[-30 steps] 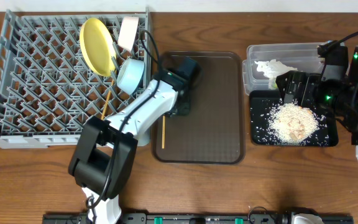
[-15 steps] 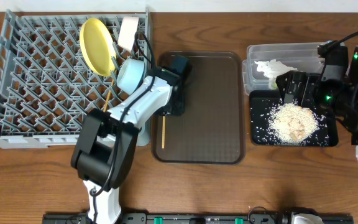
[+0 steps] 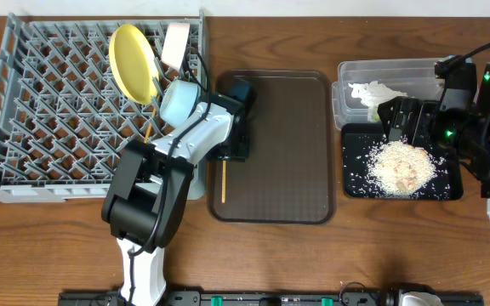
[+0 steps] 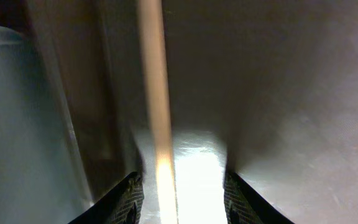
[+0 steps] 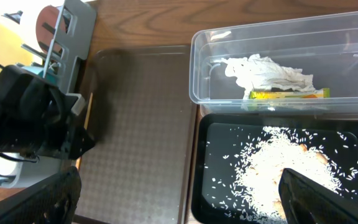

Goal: Sort waste into correct bins and load items into the dishwasher
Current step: 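Lower left gripper and grasp the second wooden chopstick on tray, then carry second chopstick to rack and insert it upright beside the first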

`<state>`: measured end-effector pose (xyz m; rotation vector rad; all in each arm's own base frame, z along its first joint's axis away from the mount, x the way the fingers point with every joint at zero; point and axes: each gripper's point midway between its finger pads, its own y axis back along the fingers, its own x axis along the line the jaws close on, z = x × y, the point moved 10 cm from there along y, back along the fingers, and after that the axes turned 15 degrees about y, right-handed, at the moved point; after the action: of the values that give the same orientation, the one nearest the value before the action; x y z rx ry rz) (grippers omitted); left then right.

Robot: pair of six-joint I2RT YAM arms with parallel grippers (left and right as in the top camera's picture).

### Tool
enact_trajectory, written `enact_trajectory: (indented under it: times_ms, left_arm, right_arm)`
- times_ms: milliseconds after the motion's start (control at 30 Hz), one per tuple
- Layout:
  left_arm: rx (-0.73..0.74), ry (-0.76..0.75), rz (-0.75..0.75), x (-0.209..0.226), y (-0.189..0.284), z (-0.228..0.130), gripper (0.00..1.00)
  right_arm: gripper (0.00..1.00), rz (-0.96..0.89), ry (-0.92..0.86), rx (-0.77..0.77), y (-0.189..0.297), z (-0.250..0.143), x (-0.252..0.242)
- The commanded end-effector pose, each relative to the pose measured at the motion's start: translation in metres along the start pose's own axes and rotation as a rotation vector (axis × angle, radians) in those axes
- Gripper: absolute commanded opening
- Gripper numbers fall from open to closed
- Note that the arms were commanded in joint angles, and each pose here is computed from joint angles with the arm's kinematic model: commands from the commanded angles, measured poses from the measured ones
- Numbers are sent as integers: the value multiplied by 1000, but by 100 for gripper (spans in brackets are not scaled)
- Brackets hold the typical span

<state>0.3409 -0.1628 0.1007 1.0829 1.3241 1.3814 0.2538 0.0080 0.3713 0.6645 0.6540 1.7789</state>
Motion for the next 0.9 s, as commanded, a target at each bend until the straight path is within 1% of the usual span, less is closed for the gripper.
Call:
enact_trajectory:
  times_ms: [0, 33, 67, 100, 133, 167, 300, 367, 467, 567, 700, 867]
  left_arm:
    - [32, -40, 6, -4, -8, -7, 43]
    - [35, -41, 8, -5, -10, -7, 43]
    - [38, -42, 11, -5, -11, -8, 40]
    - [46, -42, 16, -5, -14, -8, 34]
    - [55, -42, 19, -5, -17, -9, 27]
    - [65, -42, 22, -4, -19, -10, 23]
    - [110, -41, 28, -1, -30, -16, 19]
    - [120, -42, 36, 1, -32, -19, 8]
    - [127, -43, 41, 2, -29, -20, 7]
    - [123, -62, 36, 0, -13, -18, 7]
    - [61, -74, -9, -1, 28, -13, 7]
    - [-90, -56, -117, 12, 95, -12, 7]
  right_arm:
    - [99, -4, -11, 3, -1, 0, -1]
    - [99, -4, -11, 3, -1, 0, -1]
    - [99, -4, -11, 3, -1, 0, -1]
    - [99, -4, -11, 3, -1, 0, -1]
    - [99, -4, -11, 4, -1, 0, -1]
    - [99, -4, -11, 3, -1, 0, -1]
    - [99, -4, -11, 3, -1, 0, -1]
    - [99, -4, -11, 3, -1, 0, -1]
    - [99, -4, -11, 3, -1, 0, -1]
    - [99, -4, -11, 3, -1, 0, -1]
    - [99, -4, -11, 3, -1, 0, -1]
    - [99, -4, -11, 3, -1, 0, -1]
